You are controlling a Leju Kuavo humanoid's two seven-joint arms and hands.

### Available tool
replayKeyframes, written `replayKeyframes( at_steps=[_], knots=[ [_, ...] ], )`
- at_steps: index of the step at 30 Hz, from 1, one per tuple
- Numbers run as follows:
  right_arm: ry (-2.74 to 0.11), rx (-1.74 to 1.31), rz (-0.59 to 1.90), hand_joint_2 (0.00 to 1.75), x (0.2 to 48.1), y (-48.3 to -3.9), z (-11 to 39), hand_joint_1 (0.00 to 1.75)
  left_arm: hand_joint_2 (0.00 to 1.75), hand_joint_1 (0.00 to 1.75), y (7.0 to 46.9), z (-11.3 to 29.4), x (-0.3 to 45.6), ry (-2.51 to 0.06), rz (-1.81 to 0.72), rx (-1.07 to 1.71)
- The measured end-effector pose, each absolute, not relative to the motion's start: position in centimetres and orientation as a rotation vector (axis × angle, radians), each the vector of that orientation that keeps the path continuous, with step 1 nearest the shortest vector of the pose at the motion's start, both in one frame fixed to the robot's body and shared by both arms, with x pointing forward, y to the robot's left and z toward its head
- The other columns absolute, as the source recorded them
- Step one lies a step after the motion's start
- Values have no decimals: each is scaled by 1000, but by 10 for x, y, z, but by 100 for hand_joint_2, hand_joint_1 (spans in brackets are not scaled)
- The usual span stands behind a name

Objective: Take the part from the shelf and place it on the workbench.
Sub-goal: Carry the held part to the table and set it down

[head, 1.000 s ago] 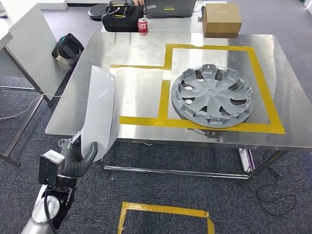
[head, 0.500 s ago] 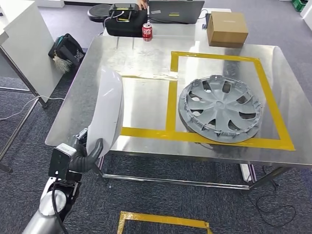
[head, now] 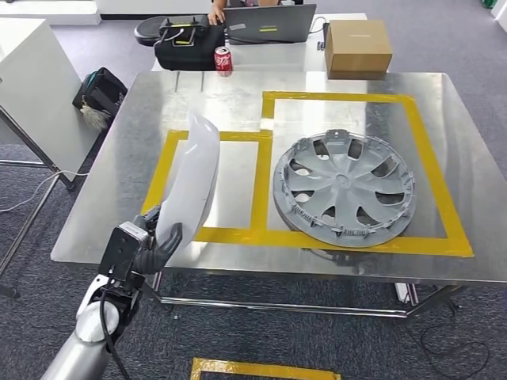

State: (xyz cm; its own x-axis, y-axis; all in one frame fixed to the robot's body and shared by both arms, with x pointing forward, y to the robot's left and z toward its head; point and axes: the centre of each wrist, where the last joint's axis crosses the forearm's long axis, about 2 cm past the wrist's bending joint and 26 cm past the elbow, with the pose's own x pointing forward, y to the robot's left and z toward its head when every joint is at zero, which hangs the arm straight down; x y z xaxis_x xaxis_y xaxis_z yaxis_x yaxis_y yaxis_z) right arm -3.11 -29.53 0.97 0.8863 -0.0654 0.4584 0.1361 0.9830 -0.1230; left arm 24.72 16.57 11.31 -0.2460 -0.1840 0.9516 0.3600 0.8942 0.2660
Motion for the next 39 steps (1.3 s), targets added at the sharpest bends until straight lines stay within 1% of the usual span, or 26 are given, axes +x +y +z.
replayKeyframes(
  at_steps=[16,33,36,39],
  knots=[
    [-466,-144,-80,175,-31,-297,9,0,175,175,160,109,258,-1673,-625,-37],
    [-463,-147,-80,175,-32,-298,9,0,175,175,158,108,260,-1662,-633,-28],
    [-463,-146,-72,175,-32,-299,8,0,175,175,157,110,266,-1659,-685,19],
    [-464,-141,-57,175,-31,-299,8,0,175,175,153,113,277,-1636,-799,128]
  ],
)
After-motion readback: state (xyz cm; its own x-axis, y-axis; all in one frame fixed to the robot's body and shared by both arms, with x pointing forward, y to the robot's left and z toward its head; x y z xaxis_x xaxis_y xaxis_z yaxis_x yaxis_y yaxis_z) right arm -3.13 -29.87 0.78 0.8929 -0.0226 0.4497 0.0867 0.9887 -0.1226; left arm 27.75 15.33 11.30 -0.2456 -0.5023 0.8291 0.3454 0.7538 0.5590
